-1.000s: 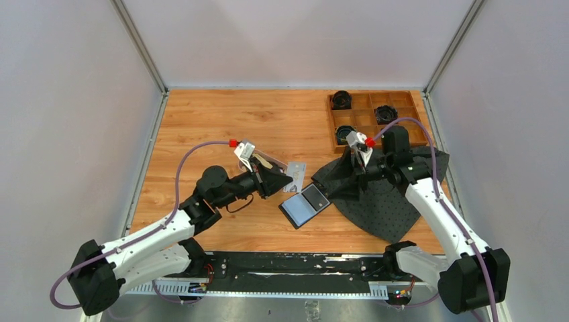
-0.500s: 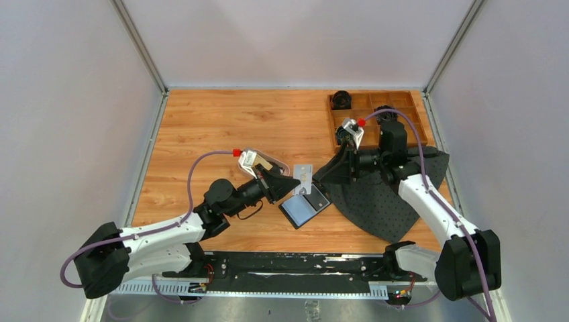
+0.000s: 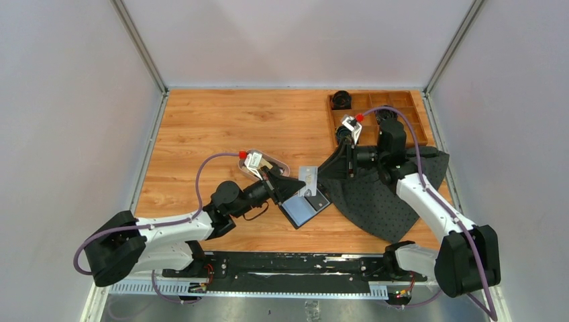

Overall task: Put the credit cards into the card holder
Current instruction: Insert the credit card into the card holder.

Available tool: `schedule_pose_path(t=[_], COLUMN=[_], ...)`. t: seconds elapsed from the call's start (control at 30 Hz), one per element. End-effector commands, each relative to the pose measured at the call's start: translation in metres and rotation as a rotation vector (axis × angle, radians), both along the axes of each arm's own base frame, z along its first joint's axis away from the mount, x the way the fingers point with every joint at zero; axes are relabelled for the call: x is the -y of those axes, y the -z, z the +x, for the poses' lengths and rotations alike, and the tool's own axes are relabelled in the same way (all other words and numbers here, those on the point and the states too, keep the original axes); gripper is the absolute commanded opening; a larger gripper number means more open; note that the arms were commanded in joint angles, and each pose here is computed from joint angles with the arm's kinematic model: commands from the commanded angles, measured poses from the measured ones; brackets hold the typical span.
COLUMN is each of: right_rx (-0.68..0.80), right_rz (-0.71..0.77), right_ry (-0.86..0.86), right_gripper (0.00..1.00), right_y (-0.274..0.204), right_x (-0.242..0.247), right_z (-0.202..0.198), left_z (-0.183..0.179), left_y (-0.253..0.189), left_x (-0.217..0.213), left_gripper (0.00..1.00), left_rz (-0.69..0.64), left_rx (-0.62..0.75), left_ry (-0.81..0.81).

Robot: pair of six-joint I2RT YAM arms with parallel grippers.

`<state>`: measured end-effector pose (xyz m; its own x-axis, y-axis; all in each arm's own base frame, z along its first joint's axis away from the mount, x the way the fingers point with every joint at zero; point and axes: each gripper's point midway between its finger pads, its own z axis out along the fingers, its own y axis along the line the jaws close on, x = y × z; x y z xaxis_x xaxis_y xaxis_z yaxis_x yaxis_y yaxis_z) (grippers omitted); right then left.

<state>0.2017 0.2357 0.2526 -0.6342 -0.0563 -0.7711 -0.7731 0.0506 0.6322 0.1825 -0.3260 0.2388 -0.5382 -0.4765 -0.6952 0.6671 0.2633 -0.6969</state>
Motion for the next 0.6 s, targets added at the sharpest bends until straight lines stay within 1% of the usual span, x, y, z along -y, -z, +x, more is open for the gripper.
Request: schedule_pose_path(t=[0.0,0.3,0.57], right_rx=[-0.013,-0.008,0.001], right_rz=[0.005,0.002,-0.011], right_ry=[-0.022,-0.042,-0.082], right_gripper=[0.48,0.43,0.37], right_y=[0.001,0.002,0.007], right_x=[-0.004,-0.005,-0.007], right_z=[-0.003,-0.005,-0.01], left_z=[-0.003,-0.01,-0.012], left_y=[-0.006,0.004,0.015], left_x=[0.002,0.008,0.016], left_gripper=[0.0,0.0,0.0], left_rz=[-0.032,0.002,0.027], left_rx=[0.022,0.022,0.005], left_ry=[0.012,0.061,0.097])
